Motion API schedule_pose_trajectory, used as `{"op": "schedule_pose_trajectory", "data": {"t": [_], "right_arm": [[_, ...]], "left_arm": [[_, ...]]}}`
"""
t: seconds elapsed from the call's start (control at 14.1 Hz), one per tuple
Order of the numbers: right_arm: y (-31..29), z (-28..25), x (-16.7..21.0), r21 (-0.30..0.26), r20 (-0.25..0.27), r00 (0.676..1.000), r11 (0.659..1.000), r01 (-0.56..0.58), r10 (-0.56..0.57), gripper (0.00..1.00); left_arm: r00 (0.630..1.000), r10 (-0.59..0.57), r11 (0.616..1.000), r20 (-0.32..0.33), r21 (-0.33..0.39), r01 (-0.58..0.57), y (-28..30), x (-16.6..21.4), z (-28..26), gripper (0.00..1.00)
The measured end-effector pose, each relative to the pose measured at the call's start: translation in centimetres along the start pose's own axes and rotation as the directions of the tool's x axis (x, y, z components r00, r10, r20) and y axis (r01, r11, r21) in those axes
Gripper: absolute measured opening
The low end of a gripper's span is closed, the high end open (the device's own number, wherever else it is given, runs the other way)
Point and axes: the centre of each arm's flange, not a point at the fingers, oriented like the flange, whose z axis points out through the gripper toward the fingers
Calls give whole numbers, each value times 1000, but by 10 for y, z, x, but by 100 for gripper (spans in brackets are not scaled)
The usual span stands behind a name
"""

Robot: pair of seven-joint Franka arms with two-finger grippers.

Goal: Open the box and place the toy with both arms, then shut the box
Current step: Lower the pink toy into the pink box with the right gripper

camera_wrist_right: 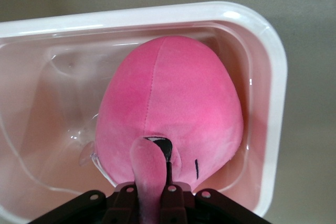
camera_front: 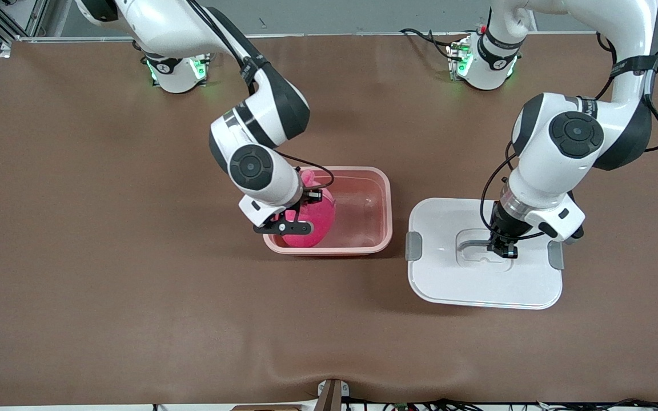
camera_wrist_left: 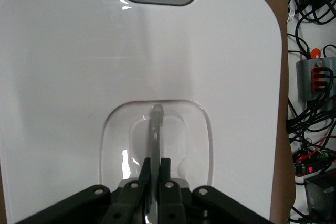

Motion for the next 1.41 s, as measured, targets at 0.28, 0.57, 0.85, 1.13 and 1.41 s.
{"op": "schedule_pose_trajectory", "data": {"t": [0.28,0.57,0.85,1.13,1.41], "right_arm": [[-15,25,6,40,-62,996,997,-59,61,12],[-55,52,-14,95,-117,984,988,-125,135,12],[-87,82,-28,175,-168,962,967,-185,215,12],[-105,123,-36,218,-197,950,955,-200,244,12],[-104,147,-30,243,-222,942,949,-199,254,12]], "left_arm": [[1000,6,1000,0,-1,-6,0,0,0,7],[1000,6,1000,0,-1,-6,0,0,0,7],[1000,6,1000,0,0,-6,0,0,0,7],[1000,7,1000,0,0,-7,0,0,0,7],[1000,10,1000,0,0,-10,-1,0,0,7]]}}
